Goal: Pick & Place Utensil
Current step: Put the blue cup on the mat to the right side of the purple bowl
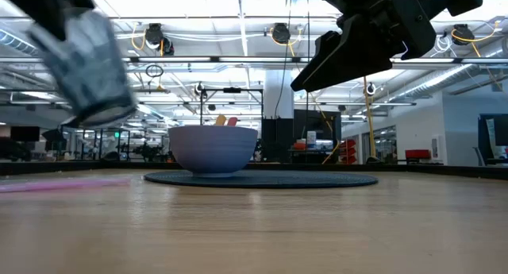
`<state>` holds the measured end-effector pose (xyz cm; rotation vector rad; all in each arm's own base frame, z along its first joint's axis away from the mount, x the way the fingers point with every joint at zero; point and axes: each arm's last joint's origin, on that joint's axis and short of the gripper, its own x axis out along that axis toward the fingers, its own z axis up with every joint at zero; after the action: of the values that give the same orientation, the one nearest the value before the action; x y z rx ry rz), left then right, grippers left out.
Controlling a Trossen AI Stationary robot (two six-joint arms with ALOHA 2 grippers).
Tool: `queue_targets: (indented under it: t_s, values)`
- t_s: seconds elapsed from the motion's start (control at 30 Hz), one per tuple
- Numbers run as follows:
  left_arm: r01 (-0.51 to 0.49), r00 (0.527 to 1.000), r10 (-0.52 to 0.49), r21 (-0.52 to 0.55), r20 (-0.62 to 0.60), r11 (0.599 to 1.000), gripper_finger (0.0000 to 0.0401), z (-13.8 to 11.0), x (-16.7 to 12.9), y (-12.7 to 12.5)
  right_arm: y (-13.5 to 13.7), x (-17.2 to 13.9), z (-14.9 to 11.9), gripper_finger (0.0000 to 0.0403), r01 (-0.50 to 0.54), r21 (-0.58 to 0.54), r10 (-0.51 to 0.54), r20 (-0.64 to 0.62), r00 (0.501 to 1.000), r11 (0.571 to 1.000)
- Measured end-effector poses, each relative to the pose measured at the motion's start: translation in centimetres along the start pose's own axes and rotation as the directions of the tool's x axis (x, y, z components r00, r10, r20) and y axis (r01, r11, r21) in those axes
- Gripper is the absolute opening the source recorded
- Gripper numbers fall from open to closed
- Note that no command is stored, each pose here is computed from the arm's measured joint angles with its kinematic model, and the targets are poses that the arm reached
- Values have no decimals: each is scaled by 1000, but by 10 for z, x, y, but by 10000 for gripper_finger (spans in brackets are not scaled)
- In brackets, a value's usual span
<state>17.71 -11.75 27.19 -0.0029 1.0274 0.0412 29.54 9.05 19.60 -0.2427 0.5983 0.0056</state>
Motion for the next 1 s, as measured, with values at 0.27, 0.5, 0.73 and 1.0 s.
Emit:
queue_targets:
  t_s: [0.27,0.5,0.73,1.0]
  values:
    - [116,992,-122,135,38,984,7,34,41,-2,0,0,0,254,0,-4,0,0,1000,1000]
    - [184,983,-177,203,-50,962,7,65,74,-6,-2,-7,1,254,0,-28,0,-5,1000,1000]
    - [235,972,-214,328,-100,915,7,111,83,-28,-9,-32,7,254,-2,34,3,-15,1000,999]
    - [280,947,-183,401,-263,872,7,137,113,-47,-4,-55,6,254,-33,67,36,-44,998,997]
